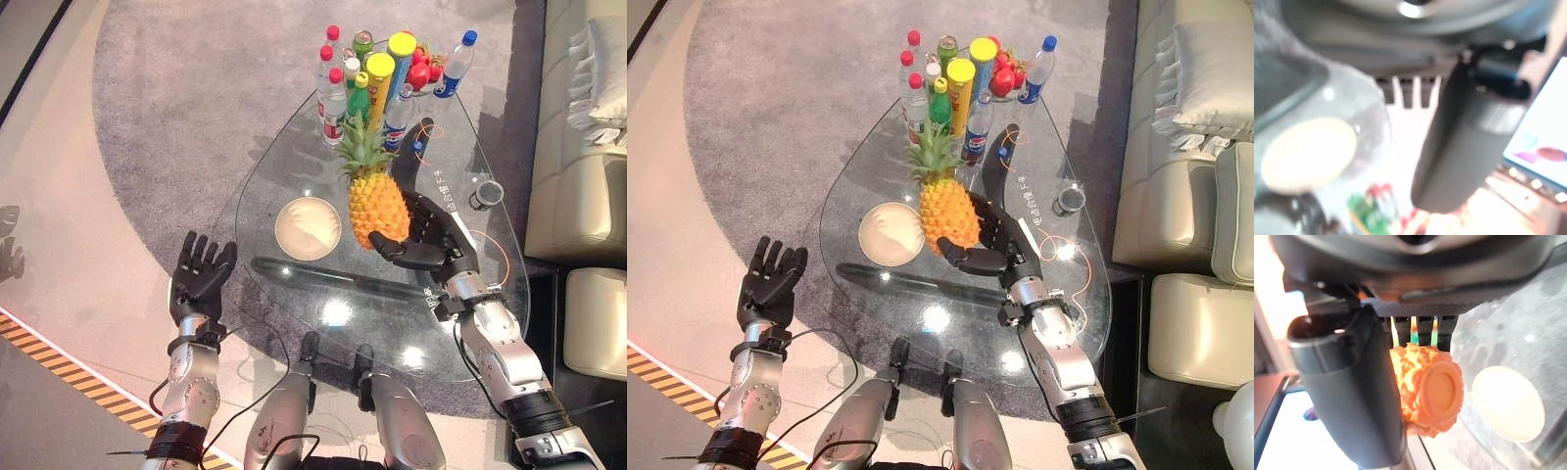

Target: Pick up the fruit to the plate

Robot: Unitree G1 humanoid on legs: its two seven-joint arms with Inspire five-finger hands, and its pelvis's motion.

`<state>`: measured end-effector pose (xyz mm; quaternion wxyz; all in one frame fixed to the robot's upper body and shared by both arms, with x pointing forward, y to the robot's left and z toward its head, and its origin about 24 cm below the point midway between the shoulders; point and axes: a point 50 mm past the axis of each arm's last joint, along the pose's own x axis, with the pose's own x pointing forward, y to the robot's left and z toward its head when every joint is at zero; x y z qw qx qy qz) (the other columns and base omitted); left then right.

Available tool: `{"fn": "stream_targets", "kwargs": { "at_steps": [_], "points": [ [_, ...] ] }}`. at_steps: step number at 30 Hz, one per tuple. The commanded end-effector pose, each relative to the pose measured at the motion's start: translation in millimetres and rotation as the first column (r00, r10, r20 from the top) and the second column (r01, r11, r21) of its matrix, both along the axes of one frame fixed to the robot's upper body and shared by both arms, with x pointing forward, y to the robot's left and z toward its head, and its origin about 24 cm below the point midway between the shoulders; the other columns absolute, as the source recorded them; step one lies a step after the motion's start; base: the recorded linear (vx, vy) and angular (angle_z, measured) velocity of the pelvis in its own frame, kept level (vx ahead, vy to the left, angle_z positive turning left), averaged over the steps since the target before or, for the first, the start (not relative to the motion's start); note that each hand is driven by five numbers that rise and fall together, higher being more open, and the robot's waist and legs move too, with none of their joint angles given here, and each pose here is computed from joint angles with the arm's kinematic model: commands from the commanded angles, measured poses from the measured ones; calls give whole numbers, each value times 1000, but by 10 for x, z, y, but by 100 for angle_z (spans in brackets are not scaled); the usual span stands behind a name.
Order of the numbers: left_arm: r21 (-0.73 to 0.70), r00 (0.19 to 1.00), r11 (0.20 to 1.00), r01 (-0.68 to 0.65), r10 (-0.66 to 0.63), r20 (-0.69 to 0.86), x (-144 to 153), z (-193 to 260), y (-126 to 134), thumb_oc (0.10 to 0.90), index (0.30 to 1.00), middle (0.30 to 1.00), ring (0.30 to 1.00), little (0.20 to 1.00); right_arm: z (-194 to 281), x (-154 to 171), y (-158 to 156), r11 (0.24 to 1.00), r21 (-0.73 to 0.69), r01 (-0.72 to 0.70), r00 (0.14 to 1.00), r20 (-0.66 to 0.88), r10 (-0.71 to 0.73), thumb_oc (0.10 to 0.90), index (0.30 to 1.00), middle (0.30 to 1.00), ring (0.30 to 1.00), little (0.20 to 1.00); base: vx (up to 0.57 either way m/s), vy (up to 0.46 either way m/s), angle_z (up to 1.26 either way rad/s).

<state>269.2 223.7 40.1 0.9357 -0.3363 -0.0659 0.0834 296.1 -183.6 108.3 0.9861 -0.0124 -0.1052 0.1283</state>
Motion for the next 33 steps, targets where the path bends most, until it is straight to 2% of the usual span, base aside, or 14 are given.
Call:
{"fn": "stream_targets", "kwargs": {
  "at_steps": [1, 4, 6, 8, 9, 11, 21, 28, 33],
  "points": [
    [30, 969, 984, 178, -180, 171, -75, 266, -54, 800, 900, 900, 900, 900, 515, -202, 209, 985, -10, -175, 932, 321, 169, 100, 300, 300, 300, 200, 24, -21, 6],
    [-4, 919, 936, 351, -344, 193, -102, 296, -263, 800, 900, 900, 900, 900, 534, -242, 237, 977, -31, -213, 920, 330, 211, 100, 300, 300, 300, 200, 32, -14, 11],
    [-8, 894, 910, 414, -405, 189, -116, 311, -334, 800, 900, 900, 900, 900, 544, -262, 254, 972, -44, -229, 913, 336, 231, 100, 300, 300, 300, 200, 30, -3, 8],
    [-39, 846, 859, 511, -494, 198, -126, 336, -420, 800, 900, 900, 900, 900, 578, -276, 270, 968, -62, -245, 903, 348, 251, 100, 300, 300, 300, 200, 27, 7, 2],
    [-82, 797, 803, 590, -564, 215, -154, 349, -494, 800, 900, 900, 900, 900, 596, -299, 288, 963, -73, -260, 893, 360, 269, 100, 300, 300, 300, 200, 31, 8, 0],
    [-112, 739, 738, 665, -630, 238, -188, 363, -580, 800, 900, 900, 900, 900, 631, -320, 326, 955, -84, -284, 880, 373, 294, 100, 300, 300, 300, 200, 0, 0, 0],
    [-205, 673, 642, 739, -689, 270, -213, 361, -666, 800, 900, 900, 900, 900, 624, -373, 533, 893, -226, -389, 836, 321, 446, 100, 300, 300, 300, 200, 35, 21, 0],
    [-249, 660, 613, 749, -662, 356, -224, 482, -656, 800, 900, 900, 900, 900, 464, -455, 642, 775, -393, -495, 791, 165, 589, 100, 300, 300, 300, 200, 41, 13, 0],
    [-255, 678, 636, 728, -617, 399, -206, 560, -630, 800, 900, 900, 900, 900, 390, -487, 688, 705, -471, -530, 768, 85, 635, 100, 300, 300, 300, 200, 0, 0, 0]
  ]
}}
